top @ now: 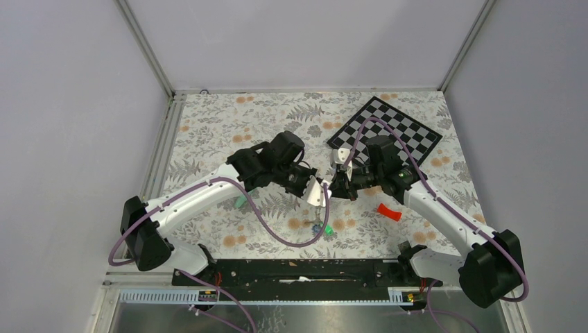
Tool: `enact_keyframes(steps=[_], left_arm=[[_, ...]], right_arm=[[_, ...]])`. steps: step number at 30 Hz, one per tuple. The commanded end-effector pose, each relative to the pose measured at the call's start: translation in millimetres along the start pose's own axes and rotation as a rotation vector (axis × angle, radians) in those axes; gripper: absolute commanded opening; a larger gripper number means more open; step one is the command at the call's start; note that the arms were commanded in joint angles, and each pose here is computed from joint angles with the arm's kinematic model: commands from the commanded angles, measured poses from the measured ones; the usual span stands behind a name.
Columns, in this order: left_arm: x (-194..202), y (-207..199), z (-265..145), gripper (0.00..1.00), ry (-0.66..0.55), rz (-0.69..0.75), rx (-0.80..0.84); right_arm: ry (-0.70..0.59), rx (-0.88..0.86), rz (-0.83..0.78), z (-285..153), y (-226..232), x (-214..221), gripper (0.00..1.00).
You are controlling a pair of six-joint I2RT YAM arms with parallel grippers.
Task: Put the keys on the keyring
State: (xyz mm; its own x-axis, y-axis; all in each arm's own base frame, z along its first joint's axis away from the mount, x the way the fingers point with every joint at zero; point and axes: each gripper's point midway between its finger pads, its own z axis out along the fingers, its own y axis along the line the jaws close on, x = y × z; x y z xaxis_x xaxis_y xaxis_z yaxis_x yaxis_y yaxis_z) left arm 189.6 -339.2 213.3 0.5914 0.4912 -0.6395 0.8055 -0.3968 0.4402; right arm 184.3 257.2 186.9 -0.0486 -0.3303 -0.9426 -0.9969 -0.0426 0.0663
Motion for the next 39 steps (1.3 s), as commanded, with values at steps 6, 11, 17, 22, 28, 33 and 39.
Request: enact_keyframes(steps=[6,11,17,22,28,33,39], left_arm=[[-8.7,-0.7,-5.6,0.0,-0.024,0.062,-0.002],[-7.4,-2.7,-6.1,0.0,-0.02,0.072,0.003],[-8.6,-7.4,-6.9,0.0,-0.027,0.092,0.027],[-8.7,-10.1,-7.0,0.0,-0.031,0.098,0.035],[-10.4,-11.7,-6.6,0.0,-0.042,0.103,0.047],[-9.9,-12.9,-6.7,0.0,-0.042,0.109,0.053],[-7.7,-16.9,-7.0,0.0,-0.035,0.121,0.064]], right_arm=[[-0.014,-0.004,-0.015,2.7,-3.4,-7.6,0.0],[-0.016,-0.005,-0.011,2.9,-3.9,-8.8,0.0],[-0.015,-0.007,0.0,3.5,-4.2,-8.6,0.0],[-0.011,0.005,0.0,3.2,-6.4,-7.9,0.0],[-0.01,0.01,0.006,3.8,-8.3,-8.3,0.0],[-0.008,0.015,0.011,3.7,-9.2,-8.0,0.0],[-0.006,0.023,0.014,3.5,-10.4,-8.0,0.0]])
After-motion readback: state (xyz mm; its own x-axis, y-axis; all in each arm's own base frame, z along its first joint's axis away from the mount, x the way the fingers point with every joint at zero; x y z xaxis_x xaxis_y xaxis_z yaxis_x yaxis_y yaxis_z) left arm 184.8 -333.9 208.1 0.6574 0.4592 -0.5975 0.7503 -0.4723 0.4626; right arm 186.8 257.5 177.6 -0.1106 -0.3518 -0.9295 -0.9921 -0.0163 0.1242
